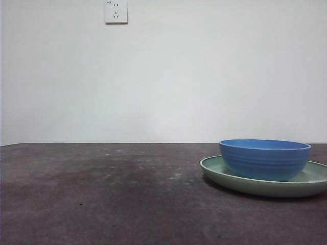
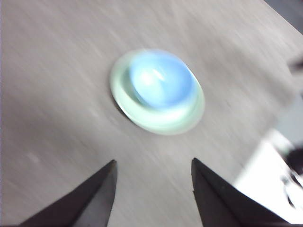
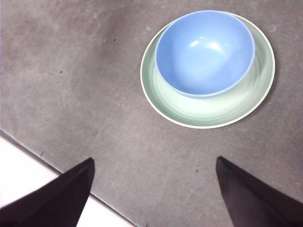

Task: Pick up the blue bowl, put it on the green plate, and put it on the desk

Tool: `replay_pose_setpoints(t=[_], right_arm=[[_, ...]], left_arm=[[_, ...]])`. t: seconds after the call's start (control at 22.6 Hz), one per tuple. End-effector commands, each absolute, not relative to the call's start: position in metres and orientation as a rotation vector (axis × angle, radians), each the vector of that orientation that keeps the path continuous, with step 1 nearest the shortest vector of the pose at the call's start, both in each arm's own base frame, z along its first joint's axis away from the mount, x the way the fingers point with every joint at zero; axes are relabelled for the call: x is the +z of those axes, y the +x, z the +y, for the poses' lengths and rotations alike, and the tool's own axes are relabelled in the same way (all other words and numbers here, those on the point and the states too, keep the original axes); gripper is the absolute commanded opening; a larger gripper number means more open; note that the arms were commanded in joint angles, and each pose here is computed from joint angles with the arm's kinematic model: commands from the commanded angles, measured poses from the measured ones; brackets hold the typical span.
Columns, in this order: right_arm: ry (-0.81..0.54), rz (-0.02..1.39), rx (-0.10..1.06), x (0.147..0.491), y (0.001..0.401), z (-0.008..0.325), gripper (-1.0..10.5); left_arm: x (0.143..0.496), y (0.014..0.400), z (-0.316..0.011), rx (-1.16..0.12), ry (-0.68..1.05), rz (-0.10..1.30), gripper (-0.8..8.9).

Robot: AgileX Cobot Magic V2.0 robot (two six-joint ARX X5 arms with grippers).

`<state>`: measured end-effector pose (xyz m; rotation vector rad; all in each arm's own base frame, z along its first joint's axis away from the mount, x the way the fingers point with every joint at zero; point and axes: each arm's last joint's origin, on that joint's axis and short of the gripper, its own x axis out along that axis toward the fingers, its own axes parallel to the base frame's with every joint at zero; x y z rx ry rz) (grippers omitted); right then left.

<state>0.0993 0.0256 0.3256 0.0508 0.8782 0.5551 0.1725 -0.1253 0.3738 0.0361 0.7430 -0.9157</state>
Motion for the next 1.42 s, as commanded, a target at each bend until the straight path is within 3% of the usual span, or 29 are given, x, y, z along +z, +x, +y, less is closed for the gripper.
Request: replay_pose_setpoints(t=[0.04,0.4,0.93,1.2,1.42], right_arm=[[0.051,0.859,0.557,0.331,0.100,0.026,4.1],[0.052,0.859,0.557,0.331,0.100,0.026,4.1],[0.084,0.871,0.533,0.331,0.100,0.026,4.1],[0.095,0.845,0.209,0.332,0.109,0.019,4.1],[0.103,0.843,0.135,0.329,0.127,0.018,4.1]], left_arm=[[0.359,0.160,-0.120,-0.981,0.035,0.739,2.55],[0.322,0.135,-0.107,-1.056,0.009,0.786,2.53],[0.320,0.134,-0.106,-1.056,0.009,0.793,2.53],[0.320,0.134,-0.106,-1.056,0.009,0.792,2.53],[0.320,0.134,-0.106,-1.056,0.010,0.792,2.53]])
